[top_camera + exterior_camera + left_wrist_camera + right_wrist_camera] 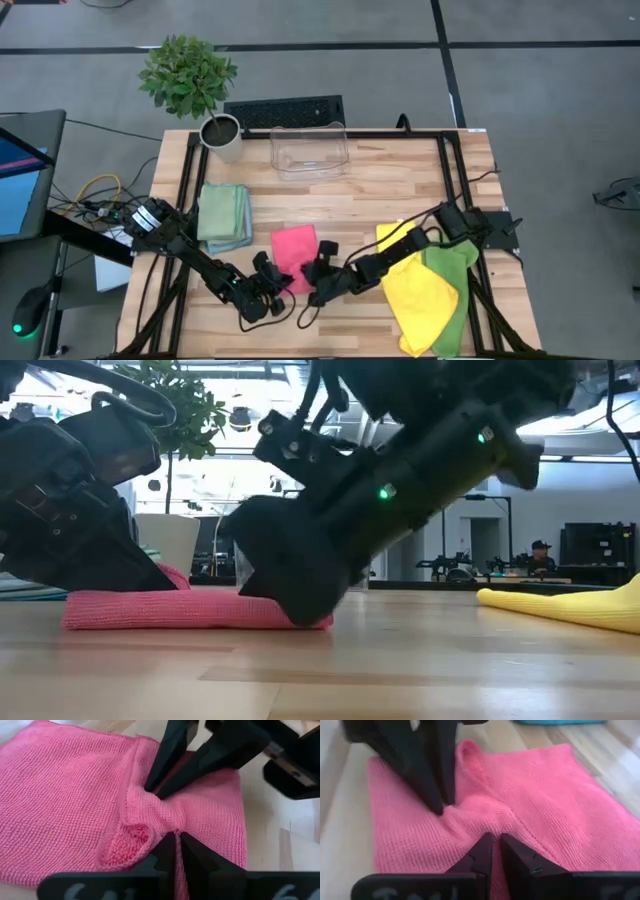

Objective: Fold microfiber towels
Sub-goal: Fold the pink microfiber cloth

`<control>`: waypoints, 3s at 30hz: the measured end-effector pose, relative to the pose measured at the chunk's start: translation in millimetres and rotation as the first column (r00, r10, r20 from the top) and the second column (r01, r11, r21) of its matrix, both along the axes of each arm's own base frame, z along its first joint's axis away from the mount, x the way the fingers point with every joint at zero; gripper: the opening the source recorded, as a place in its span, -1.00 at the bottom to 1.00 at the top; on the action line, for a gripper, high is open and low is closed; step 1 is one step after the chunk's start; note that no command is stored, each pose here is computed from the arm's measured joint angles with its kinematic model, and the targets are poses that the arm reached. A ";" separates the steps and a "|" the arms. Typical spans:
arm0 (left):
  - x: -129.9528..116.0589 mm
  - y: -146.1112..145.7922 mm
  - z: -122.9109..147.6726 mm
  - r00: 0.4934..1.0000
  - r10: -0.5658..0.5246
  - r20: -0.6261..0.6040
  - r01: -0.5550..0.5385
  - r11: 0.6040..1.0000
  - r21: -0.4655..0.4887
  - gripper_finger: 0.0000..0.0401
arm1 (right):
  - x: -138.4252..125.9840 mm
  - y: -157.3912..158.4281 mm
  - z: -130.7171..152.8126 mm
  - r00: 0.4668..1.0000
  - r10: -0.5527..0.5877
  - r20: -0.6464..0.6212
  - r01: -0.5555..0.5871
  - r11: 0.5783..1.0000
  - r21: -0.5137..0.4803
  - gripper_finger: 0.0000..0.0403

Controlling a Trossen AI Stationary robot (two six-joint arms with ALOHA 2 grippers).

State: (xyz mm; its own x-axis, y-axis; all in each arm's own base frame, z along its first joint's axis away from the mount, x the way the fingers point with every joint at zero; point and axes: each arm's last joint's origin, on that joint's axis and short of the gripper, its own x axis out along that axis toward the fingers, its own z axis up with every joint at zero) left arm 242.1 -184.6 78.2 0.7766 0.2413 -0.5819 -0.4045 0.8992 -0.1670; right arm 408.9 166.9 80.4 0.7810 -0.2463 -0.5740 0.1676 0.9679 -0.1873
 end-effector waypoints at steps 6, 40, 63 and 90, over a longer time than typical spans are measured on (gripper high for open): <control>-3.3 0.9 23.6 0.998 -0.057 -0.006 0.056 0.998 -0.042 -0.91 | -3.6 6.7 -10.1 0.999 -0.039 -0.011 0.039 0.999 -0.001 -0.67; -10.9 7.6 -5.5 0.996 0.091 -0.025 -0.087 0.987 0.136 -0.88 | -15.7 14.3 16.4 0.997 -0.078 0.008 0.079 0.996 -0.051 -0.67; -8.3 7.4 -4.7 0.996 0.086 0.004 -0.086 0.987 0.138 -0.88 | -44.5 23.3 16.4 0.981 -0.190 0.025 0.192 0.968 -0.160 -0.67; -6.9 5.2 49.1 0.996 -0.066 0.059 0.055 0.984 0.171 -0.88 | -46.6 51.5 -13.8 0.991 -0.106 0.087 0.110 0.993 -0.047 -0.67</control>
State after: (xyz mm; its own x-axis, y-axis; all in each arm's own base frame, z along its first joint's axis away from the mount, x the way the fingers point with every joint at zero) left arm 235.2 -179.4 127.3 0.8273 0.2835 -0.4851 -0.3422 0.9390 -0.0348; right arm 362.3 218.5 66.7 0.7933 -0.3595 -0.4913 0.2883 0.9327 -0.2169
